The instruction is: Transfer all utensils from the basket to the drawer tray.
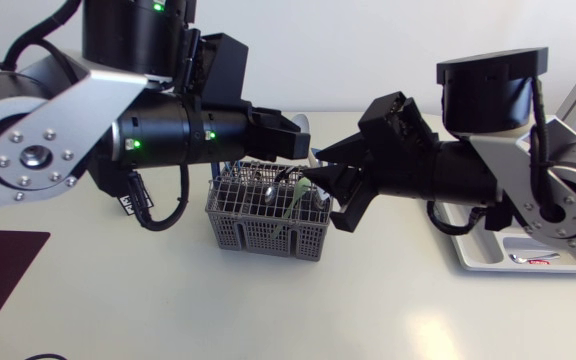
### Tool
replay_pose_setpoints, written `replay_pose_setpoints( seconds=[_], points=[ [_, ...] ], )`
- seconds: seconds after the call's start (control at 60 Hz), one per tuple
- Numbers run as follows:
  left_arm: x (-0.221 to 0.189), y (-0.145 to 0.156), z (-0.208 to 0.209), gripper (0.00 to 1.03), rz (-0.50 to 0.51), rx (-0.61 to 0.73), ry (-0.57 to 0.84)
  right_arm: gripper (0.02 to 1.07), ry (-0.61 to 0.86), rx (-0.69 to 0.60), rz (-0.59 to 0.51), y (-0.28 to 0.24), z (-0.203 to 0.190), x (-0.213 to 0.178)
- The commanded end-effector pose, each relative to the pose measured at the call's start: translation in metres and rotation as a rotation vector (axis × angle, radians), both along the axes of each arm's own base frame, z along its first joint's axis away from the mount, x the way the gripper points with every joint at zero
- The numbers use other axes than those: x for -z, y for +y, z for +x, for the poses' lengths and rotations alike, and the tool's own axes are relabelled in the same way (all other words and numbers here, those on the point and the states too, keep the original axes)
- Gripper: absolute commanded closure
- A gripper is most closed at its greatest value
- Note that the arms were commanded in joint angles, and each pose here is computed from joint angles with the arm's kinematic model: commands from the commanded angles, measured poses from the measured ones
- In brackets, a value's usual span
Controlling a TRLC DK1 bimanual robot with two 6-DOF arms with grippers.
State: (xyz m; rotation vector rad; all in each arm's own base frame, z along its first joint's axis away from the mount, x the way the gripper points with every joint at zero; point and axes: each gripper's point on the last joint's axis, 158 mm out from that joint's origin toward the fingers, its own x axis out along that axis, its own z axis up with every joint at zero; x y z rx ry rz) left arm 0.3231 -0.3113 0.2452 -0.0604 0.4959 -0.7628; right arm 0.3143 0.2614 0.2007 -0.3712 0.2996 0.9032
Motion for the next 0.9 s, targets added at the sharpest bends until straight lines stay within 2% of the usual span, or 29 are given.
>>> replay_pose_setpoints(
  seconds=[0.0,0.15,0.35,0.483,0.683,0.717,0.8,0.883],
  points=[
    [-0.001,-0.002,0.010,1.00,-0.037,-0.009,0.039,0.63,-0.002,0.031,0.027,0.006,0.011,-0.008],
    [0.004,-0.004,0.013,1.00,-0.033,-0.010,0.044,0.79,-0.002,0.046,0.016,0.008,0.020,-0.004],
    [0.004,-0.006,0.011,1.00,-0.033,-0.005,0.044,0.89,-0.001,0.049,0.010,0.011,0.022,-0.002],
    [0.005,-0.007,0.011,1.00,-0.033,-0.001,0.049,1.01,0.003,0.039,0.004,0.013,0.019,0.000],
    [0.004,-0.009,0.008,1.00,-0.037,0.010,0.050,1.01,0.015,0.038,-0.004,0.014,0.019,0.003],
    [0.005,-0.010,0.008,0.96,-0.038,0.016,0.053,1.01,0.017,0.036,-0.006,0.014,0.019,0.004],
    [0.002,-0.011,0.007,0.79,-0.041,0.024,0.048,1.01,0.027,0.026,-0.012,0.015,0.016,0.008],
    [-0.010,-0.010,0.011,0.55,-0.054,0.022,0.025,1.01,0.036,0.015,-0.017,0.017,0.013,0.011]
  ],
)
